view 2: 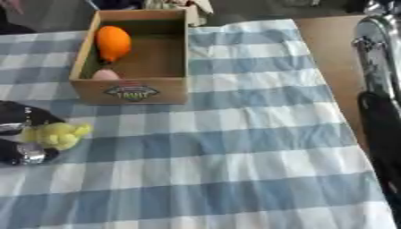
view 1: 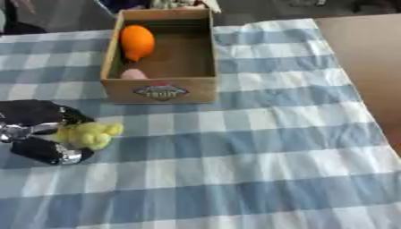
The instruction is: Pick up objects on the table and place them in the box.
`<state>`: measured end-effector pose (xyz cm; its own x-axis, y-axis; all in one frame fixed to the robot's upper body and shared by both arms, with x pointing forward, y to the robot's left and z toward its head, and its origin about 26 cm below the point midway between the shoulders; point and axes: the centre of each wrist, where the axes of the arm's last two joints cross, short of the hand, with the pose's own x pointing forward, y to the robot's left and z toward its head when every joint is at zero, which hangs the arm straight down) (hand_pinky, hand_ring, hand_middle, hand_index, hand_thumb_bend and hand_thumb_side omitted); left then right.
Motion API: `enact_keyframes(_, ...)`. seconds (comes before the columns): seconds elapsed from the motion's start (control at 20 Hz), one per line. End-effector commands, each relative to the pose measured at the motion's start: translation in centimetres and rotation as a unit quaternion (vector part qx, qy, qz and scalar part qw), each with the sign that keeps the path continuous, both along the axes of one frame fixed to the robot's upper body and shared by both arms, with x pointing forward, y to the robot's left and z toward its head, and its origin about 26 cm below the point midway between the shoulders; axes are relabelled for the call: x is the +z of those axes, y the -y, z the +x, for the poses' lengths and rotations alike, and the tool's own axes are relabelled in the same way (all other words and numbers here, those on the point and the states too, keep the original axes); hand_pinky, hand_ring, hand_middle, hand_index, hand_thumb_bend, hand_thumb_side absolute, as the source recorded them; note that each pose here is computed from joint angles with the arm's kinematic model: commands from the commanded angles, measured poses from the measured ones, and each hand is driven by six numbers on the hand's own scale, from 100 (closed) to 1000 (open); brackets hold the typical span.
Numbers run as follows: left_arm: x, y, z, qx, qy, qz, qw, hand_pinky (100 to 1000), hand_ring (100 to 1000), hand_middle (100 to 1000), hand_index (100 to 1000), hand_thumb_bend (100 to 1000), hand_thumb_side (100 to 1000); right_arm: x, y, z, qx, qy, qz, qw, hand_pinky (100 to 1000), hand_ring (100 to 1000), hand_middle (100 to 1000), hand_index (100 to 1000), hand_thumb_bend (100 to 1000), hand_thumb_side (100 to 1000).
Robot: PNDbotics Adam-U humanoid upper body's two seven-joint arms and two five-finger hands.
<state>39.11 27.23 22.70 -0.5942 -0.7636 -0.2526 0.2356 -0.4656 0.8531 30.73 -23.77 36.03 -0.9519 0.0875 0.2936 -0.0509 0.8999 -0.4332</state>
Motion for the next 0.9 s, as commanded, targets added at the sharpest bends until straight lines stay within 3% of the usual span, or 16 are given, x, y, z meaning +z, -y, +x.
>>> enact_keyframes(0.05, 0.21, -0.59, 0.07, 0.014, 0.023, 0.004, 1.000, 684, 840, 798, 954, 186, 1000, 0.64, 0.32, -0.34, -0.007, 0.012, -0.002, 1.000, 905, 803, 668, 854, 100, 566)
enact_keyframes(0.15, -0.08, -0.66, 0.21, 0.021, 0.036, -0.007, 0.999, 665, 823, 773, 926, 141, 975, 0.61, 0.37, -0.32, -0.008, 0.012, -0.002, 1.000, 906, 803, 667, 854, 100, 565)
enact_keyframes(0.3, -0.48, -0.79, 0.44, 0.032, 0.055, -0.028, 0.998, 619, 791, 737, 887, 100, 859, 0.62, 0.47, -0.31, -0.010, 0.012, 0.000, 1.000, 907, 803, 667, 854, 100, 565)
enact_keyframes(0.35, -0.57, -0.81, 0.49, 0.034, 0.062, -0.034, 0.997, 581, 765, 707, 858, 100, 723, 0.63, 0.49, -0.32, -0.010, 0.012, 0.001, 1.000, 907, 803, 667, 854, 100, 565)
enact_keyframes(0.4, -0.61, -0.83, 0.52, 0.035, 0.069, -0.041, 0.996, 571, 757, 696, 849, 100, 675, 0.64, 0.50, -0.32, -0.010, 0.011, 0.002, 1.000, 907, 803, 666, 854, 100, 565)
enact_keyframes(0.45, -0.64, -0.82, 0.53, 0.036, 0.077, -0.049, 0.995, 544, 734, 667, 818, 100, 540, 0.63, 0.50, -0.32, -0.010, 0.011, 0.002, 1.000, 907, 803, 666, 854, 100, 565)
enact_keyframes(0.65, -0.44, -0.61, 0.42, 0.029, 0.115, -0.094, 0.988, 456, 647, 582, 733, 100, 255, 0.57, 0.50, -0.28, -0.010, 0.009, 0.001, 1.000, 908, 803, 665, 855, 100, 566)
enact_keyframes(0.9, 0.19, -0.09, 0.08, 0.015, 0.175, -0.162, 0.971, 363, 550, 494, 653, 100, 244, 0.47, 0.56, -0.22, -0.012, 0.007, 0.000, 1.000, 909, 804, 664, 855, 100, 567)
